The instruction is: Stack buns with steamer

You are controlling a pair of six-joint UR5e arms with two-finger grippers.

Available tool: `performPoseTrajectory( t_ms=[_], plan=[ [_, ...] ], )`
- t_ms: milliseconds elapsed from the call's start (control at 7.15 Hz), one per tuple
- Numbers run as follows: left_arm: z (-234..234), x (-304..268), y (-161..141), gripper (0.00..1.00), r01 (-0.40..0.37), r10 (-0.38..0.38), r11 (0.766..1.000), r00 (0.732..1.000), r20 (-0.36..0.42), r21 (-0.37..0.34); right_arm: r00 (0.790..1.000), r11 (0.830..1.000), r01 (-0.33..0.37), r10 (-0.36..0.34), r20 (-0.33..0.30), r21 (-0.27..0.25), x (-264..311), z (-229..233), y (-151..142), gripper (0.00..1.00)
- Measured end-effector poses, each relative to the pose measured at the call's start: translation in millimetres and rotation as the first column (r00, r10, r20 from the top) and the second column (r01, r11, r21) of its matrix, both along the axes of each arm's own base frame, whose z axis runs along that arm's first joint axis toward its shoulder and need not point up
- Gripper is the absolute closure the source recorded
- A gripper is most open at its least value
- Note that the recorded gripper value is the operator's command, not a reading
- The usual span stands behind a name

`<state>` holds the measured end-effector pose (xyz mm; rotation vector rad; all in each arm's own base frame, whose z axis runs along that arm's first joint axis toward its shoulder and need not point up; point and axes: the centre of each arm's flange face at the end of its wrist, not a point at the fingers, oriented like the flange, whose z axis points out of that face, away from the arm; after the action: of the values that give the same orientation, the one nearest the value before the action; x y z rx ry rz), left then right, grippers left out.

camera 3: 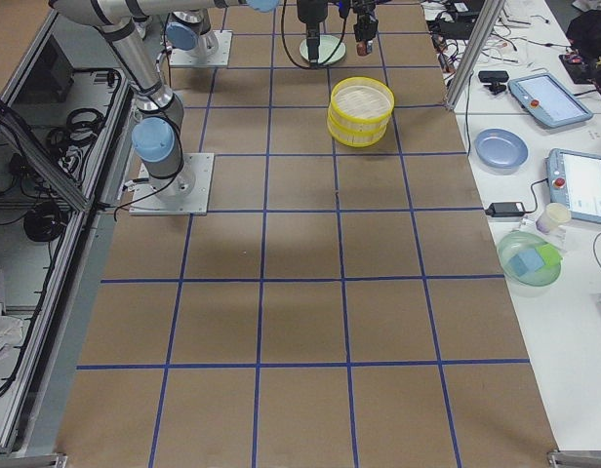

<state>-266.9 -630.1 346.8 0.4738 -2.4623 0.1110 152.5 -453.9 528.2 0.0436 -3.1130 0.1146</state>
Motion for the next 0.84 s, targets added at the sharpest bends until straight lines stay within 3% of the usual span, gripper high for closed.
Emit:
performPoseTrajectory(
  t_ms=[140,419,839],
  plan=[
    [-9,-23,4,0.96,0.002,-0.002,1.0,1.0,-0.02,0.005,0.999,0.999,-0.045,0.045,-0.005,0.0,0,0,0,0.0],
    [-33,-55,10,0.0,0.029,-0.028,1.0,0.999,-0.028,0.012,0.997,0.997,-0.074,0.074,-0.013,0.006,-1,-2,1,0.0],
    [-40,-64,9,0.0,0.047,-0.047,0.999,0.999,-0.027,-0.005,0.997,0.997,-0.073,0.073,-0.018,0.011,-2,-5,0,0.0]
  ],
)
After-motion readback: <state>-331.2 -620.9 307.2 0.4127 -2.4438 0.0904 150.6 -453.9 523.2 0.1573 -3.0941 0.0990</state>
